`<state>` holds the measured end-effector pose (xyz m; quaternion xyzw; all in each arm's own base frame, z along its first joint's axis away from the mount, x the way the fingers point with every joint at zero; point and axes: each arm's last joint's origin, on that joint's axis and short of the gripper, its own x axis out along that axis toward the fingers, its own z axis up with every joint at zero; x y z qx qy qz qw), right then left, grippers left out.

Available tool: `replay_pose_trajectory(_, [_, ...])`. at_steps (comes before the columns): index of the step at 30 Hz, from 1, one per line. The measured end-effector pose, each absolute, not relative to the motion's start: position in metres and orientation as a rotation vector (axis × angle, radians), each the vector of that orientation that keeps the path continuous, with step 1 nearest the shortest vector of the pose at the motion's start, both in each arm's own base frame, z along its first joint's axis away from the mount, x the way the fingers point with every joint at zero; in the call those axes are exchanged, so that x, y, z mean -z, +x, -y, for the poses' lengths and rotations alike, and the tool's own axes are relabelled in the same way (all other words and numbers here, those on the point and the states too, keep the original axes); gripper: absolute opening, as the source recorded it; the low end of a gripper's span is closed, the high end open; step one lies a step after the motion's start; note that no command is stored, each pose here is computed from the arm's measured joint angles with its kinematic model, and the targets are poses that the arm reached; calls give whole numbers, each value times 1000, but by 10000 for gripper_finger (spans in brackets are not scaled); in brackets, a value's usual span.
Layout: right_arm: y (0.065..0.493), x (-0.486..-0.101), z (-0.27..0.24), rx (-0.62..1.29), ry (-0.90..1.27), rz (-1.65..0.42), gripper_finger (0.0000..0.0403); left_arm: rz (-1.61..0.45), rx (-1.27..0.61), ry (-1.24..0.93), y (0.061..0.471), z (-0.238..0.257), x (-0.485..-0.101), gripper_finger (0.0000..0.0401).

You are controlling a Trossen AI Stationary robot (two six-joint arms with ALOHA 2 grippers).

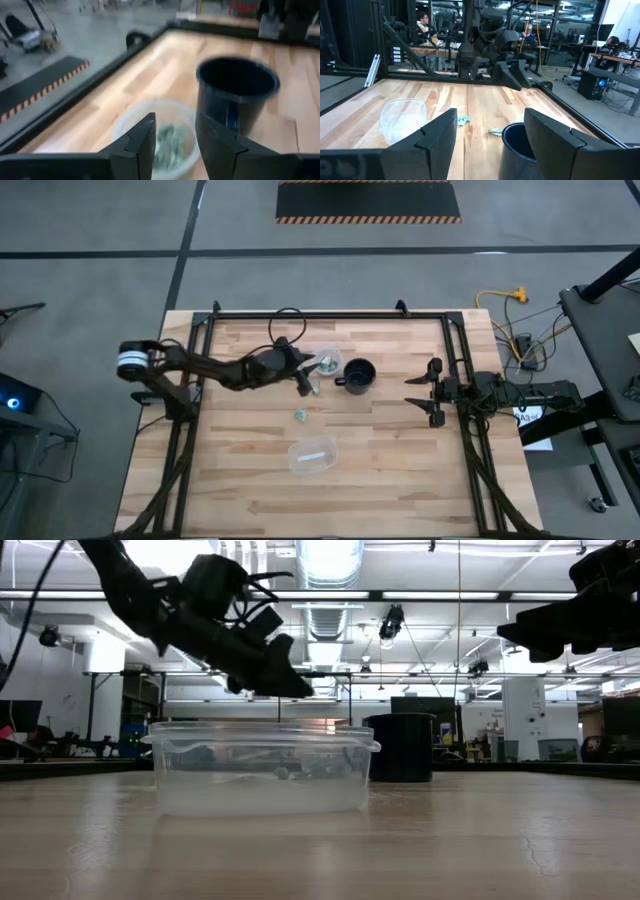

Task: Pick and place Stevia / Truvia into bins
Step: Put the stevia packet into the top transparent container

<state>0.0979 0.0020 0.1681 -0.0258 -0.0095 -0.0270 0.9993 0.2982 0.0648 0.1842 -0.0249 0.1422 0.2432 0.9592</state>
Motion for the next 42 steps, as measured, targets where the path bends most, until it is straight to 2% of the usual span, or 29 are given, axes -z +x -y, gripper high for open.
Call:
replay_pose_trajectory(8, [98,-168,-2,55,-52,19,221,-445,-494,-81,277,-61,-193,122])
replay_pose_trajectory(18, [98,-168,-2,54,-52,19,221,-526,-506,-117,284,-63,-177,122])
replay_pose_trajectory(42, [98,-168,-2,54,-51,19,221,-531,-487,-125,291,-66,-175,122])
